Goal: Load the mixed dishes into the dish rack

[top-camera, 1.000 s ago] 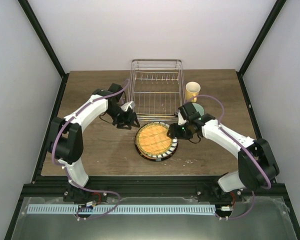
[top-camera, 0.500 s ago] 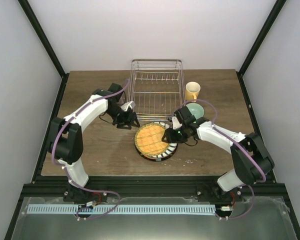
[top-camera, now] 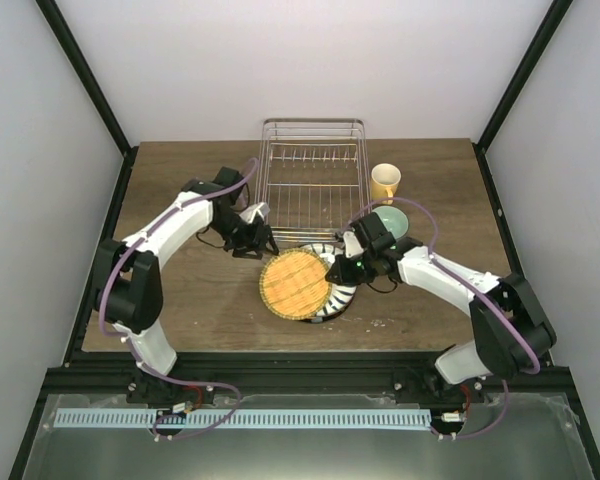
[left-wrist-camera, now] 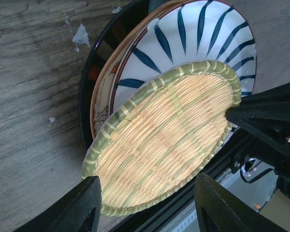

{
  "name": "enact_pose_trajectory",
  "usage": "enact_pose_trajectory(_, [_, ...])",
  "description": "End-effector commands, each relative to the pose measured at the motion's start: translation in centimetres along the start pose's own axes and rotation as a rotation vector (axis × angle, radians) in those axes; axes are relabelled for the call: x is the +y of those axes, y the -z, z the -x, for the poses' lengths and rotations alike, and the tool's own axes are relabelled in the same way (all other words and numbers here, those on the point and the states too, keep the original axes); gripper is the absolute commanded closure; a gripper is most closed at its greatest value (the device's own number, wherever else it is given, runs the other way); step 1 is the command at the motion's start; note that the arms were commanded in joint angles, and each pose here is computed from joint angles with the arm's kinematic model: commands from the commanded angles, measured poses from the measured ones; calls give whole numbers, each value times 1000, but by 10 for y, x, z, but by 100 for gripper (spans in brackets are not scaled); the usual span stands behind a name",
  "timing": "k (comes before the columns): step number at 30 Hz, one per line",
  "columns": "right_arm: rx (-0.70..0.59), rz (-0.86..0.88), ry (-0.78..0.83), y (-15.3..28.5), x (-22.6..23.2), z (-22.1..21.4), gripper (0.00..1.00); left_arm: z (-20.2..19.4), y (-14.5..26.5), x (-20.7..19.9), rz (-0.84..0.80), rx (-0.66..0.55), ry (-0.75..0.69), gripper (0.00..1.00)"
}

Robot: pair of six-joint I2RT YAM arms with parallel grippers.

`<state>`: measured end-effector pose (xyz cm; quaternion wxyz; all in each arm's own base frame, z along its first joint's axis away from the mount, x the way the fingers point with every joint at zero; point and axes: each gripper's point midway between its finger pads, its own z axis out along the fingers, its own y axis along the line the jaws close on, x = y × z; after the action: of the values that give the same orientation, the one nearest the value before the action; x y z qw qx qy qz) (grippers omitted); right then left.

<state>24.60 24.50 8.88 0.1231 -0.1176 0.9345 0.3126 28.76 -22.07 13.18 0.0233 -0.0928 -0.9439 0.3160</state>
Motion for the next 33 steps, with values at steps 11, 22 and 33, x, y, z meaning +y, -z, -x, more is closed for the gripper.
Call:
enact_pose_trajectory(11, [-55, -41, 53, 21, 10, 13, 99, -37, 4, 7, 13, 1, -71, 47])
enact_pose_trajectory(22, [-139, 59, 72, 48, 34, 31, 99, -43, -3, 22, 59, -26, -78, 48])
enact_pose_trajectory(33, [-166, 206, 30, 61, 37, 22, 99, -25, 4, 12, -81, -185, -148, 49])
